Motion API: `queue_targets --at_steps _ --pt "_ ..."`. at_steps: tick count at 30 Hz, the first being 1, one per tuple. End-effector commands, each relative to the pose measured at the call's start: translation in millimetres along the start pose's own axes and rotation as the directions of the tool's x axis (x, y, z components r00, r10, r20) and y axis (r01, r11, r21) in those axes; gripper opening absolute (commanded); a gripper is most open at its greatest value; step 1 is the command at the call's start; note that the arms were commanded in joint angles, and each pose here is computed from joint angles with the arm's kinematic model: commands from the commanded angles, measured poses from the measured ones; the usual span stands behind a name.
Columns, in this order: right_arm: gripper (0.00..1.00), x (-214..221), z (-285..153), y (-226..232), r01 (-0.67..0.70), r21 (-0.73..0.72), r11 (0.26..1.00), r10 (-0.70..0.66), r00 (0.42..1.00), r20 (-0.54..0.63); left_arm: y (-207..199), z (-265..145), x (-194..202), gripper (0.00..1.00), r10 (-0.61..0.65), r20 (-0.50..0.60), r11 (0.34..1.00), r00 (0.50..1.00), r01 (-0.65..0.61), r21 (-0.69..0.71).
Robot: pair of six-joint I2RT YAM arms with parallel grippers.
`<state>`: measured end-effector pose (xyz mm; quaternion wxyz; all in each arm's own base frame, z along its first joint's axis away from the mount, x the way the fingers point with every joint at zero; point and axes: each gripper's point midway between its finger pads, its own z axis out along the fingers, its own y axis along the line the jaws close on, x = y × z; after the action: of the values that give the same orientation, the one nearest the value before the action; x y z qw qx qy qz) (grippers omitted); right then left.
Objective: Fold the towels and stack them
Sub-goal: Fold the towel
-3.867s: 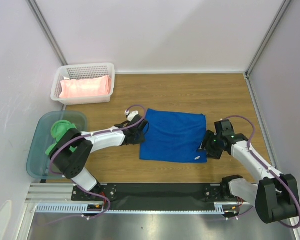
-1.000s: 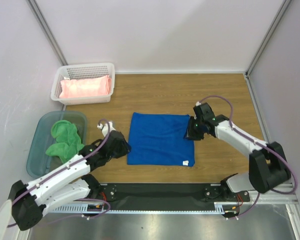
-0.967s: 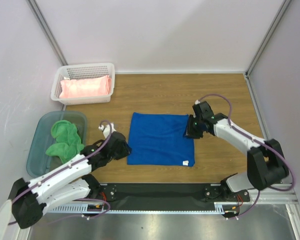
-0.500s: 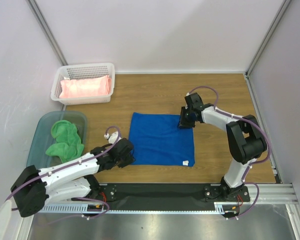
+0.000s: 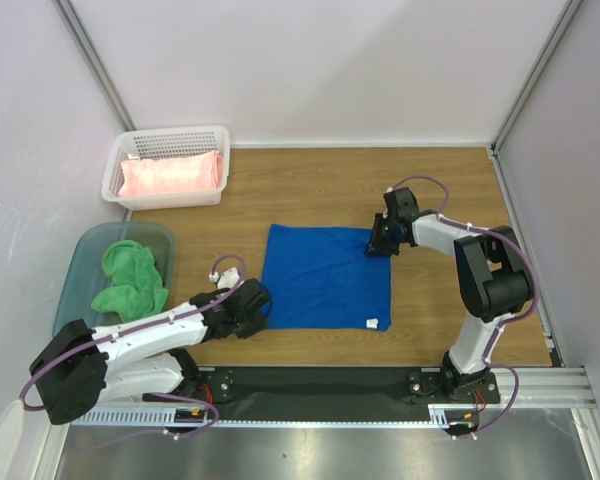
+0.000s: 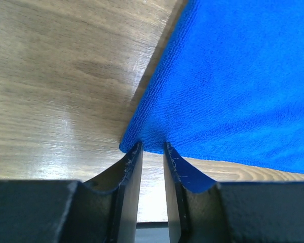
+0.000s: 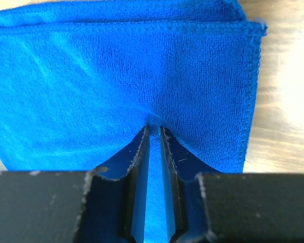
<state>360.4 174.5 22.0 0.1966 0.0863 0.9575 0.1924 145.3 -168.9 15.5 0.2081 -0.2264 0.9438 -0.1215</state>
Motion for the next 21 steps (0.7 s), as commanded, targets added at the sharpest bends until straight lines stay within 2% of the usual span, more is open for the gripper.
queue_targets --at_steps 1,9,14,18,19,21 --pt "0.2 5 -8 -18 -0.005 0.055 0.998 0.004 1.0 0.025 23 3 -4 0.3 0.013 0.007 0.994 1.0 -0.012 -0.104" --pt "0.2 62 -28 -49 -0.078 0.109 0.991 0.08 0.997 -0.012 14 19 -56 0.31 0.072 0.075 0.979 0.995 -0.056 -0.194" --pt "0.2 87 -51 -49 -0.127 0.097 0.987 0.127 0.992 0.007 -9 33 -98 0.31 0.126 0.118 0.974 0.985 -0.1 -0.204" --pt "0.19 111 -64 -48 -0.169 0.075 0.983 0.168 0.986 0.017 -32 55 -125 0.3 0.147 0.116 0.973 0.982 -0.123 -0.197" --pt "0.18 116 -65 -49 -0.173 0.076 0.982 0.172 0.985 0.015 -30 68 -124 0.29 0.165 0.089 0.962 0.982 -0.14 -0.233" --pt "0.18 125 -71 -51 -0.18 0.075 0.981 0.179 0.984 0.017 -51 75 -142 0.29 0.185 0.103 0.963 0.977 -0.159 -0.217"
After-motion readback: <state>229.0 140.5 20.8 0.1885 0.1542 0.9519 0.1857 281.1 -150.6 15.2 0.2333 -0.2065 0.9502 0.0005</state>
